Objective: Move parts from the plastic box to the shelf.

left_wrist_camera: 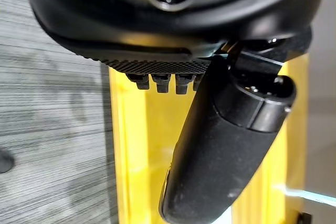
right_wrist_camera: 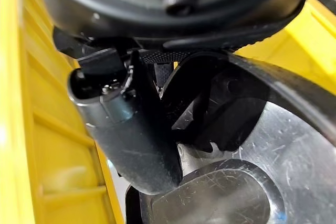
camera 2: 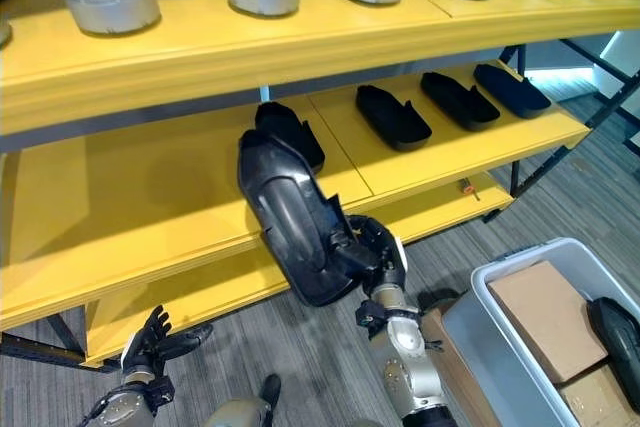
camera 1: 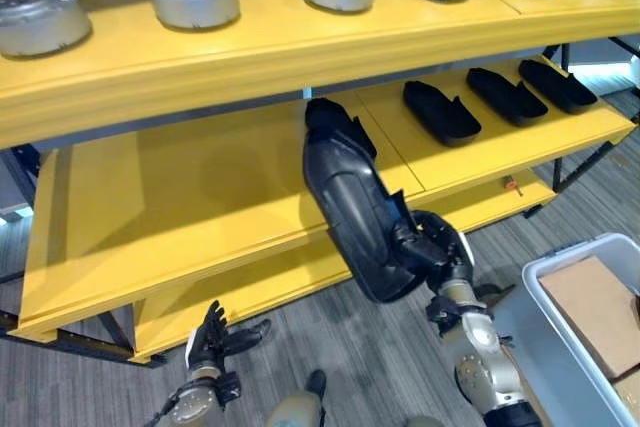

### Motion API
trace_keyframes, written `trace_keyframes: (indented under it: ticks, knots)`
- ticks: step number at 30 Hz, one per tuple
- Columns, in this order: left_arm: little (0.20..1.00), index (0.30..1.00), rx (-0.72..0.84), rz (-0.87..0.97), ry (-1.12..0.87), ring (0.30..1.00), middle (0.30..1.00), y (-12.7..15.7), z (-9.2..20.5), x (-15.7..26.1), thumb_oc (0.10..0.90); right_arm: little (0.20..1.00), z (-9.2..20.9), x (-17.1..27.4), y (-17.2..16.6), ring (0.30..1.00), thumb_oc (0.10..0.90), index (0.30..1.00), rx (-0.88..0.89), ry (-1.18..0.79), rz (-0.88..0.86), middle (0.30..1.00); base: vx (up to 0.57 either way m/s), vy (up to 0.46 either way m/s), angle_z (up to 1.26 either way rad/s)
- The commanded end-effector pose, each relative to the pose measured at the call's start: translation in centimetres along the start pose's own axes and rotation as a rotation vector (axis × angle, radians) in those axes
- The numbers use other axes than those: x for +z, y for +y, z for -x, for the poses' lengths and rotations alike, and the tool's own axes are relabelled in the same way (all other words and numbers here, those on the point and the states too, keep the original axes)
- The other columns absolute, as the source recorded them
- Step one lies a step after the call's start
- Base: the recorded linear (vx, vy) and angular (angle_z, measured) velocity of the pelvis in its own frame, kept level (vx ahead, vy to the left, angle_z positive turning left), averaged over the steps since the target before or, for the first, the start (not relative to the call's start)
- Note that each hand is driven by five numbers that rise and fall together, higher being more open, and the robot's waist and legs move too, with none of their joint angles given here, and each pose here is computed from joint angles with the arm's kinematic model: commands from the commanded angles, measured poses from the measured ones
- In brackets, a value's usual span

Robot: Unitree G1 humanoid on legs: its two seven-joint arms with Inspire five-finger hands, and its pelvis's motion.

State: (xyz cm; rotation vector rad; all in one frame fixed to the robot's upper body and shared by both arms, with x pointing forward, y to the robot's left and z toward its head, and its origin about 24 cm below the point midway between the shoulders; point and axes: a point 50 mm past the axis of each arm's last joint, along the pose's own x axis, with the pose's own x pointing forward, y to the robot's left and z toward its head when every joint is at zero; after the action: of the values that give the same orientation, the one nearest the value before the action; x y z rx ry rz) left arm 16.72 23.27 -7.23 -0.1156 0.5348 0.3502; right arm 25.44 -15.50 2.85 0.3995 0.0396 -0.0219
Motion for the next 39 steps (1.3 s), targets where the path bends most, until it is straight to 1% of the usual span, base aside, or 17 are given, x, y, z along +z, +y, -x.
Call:
trace_keyframes:
  ticks: [1,3,5,13,18,21,29,34,39]
  knots:
    - [1.0,1.0,-0.102,-0.004,-0.225,1.0,1.0,-2.0,-0.3,4.5,0.9,0.3,-0.8,8.5,1.6,0.3,0.4,0.3,0.124,-0.408,-0.062,0.3,0.08,-0.088,0.38]
    - [1.0,1.0,-0.105,-0.002,-0.215,1.0,1.0,-2.2,-0.1,4.0,0.9,0.3,-0.9,8.4,1.5,0.3,0.4,0.3,0.124,-0.398,-0.047,0.3,0.07,-0.12,0.61]
    - [1.0,1.0,-0.096,0.038,-0.202,1.0,1.0,-2.1,0.3,3.5,0.9,0.3,-1.0,8.4,1.4,0.3,0.4,0.3,0.13,-0.391,-0.043,0.3,0.1,-0.082,0.4]
    - [1.0,1.0,-0.084,0.059,-0.177,1.0,1.0,-1.6,0.7,2.9,0.9,0.3,-1.0,8.3,2.0,0.3,0.4,0.3,0.169,-0.378,-0.046,0.3,0.08,-0.075,0.02]
    - [1.0,1.0,-0.104,0.067,-0.2,1.0,1.0,-2.2,0.2,3.7,0.9,0.3,-1.1,10.0,1.8,0.3,0.4,0.3,0.163,-0.453,-0.037,0.3,-0.05,-0.002,0.39]
    - [1.0,1.0,-0.111,0.057,-0.209,1.0,1.0,-2.4,0.0,4.0,0.9,0.3,-1.3,10.1,2.3,0.3,0.4,0.3,0.166,-0.457,-0.037,0.3,0.02,0.146,0.94]
    - [1.0,1.0,-0.099,0.071,-0.199,1.0,1.0,-2.4,0.1,3.7,0.9,0.3,-0.9,9.8,2.6,0.3,0.4,0.3,0.177,-0.445,-0.046,0.3,0.09,0.215,0.02]
    - [1.0,1.0,-0.097,0.027,-0.205,1.0,1.0,-1.5,0.1,4.0,0.9,0.3,-0.9,9.3,3.0,0.3,0.4,0.3,0.181,-0.421,-0.08,0.3,0.05,0.209,0.21]
    - [1.0,1.0,-0.104,0.001,-0.195,1.0,1.0,-1.1,0.5,3.8,0.9,0.3,-1.5,8.4,4.3,0.3,0.4,0.3,0.21,-0.379,-0.136,0.3,0.04,0.161,0.13]
